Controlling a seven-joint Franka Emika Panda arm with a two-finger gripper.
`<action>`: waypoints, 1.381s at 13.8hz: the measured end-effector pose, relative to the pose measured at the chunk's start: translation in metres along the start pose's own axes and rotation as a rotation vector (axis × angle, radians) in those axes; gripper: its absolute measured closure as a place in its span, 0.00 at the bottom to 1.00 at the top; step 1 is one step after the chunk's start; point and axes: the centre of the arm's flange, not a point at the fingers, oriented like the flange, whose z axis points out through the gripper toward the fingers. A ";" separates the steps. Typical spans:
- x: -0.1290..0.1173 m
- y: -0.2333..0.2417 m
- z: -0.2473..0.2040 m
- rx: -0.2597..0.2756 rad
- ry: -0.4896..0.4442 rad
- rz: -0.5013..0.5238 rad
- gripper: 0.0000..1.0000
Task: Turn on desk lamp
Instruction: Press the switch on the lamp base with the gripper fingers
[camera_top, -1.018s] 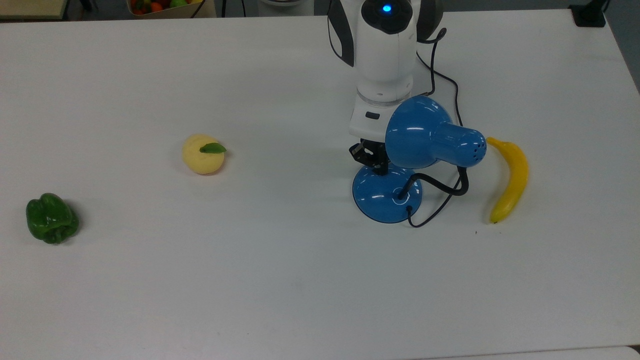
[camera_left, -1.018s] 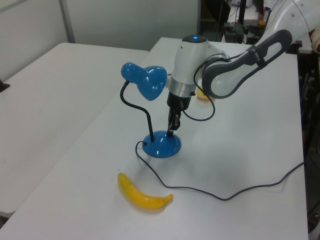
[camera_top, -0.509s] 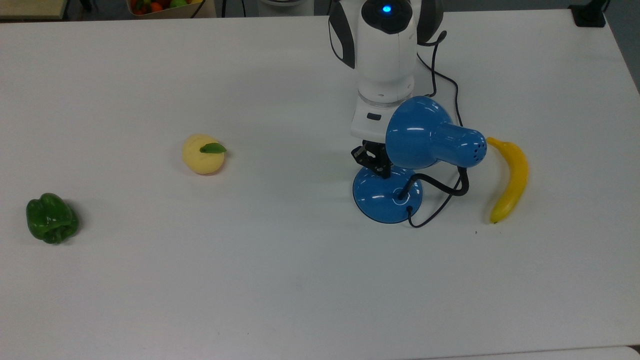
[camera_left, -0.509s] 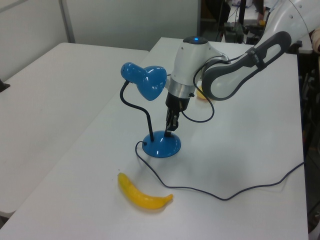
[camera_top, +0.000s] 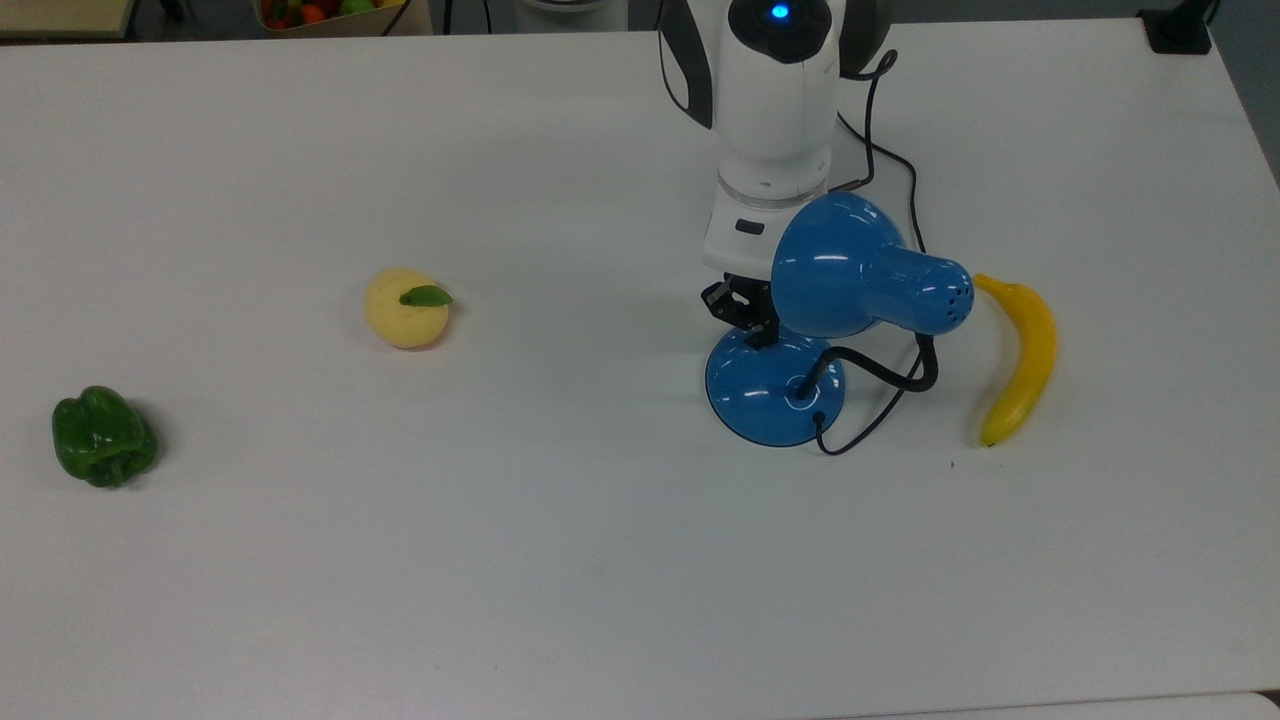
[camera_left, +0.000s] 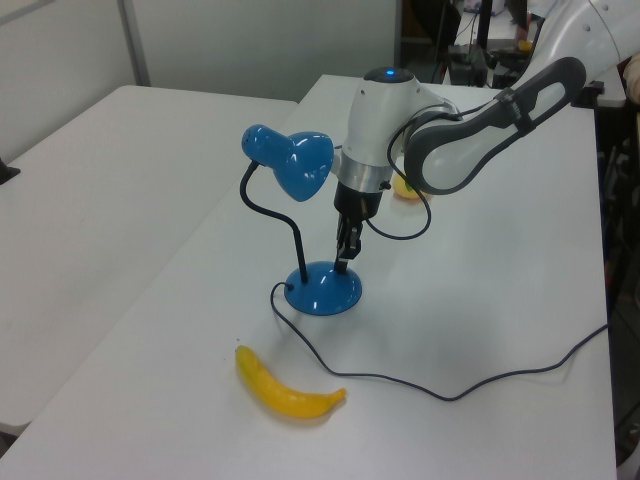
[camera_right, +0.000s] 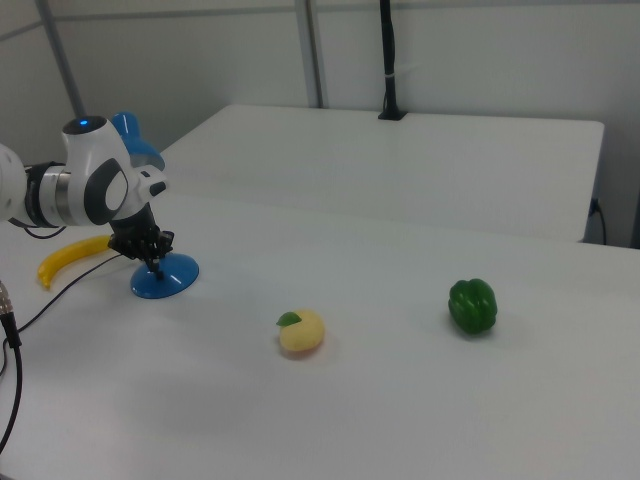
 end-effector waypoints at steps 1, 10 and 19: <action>0.000 0.000 -0.001 0.000 -0.003 0.001 0.99; -0.002 0.000 0.006 0.002 -0.015 0.002 0.99; -0.002 0.000 0.007 0.002 -0.012 0.001 0.99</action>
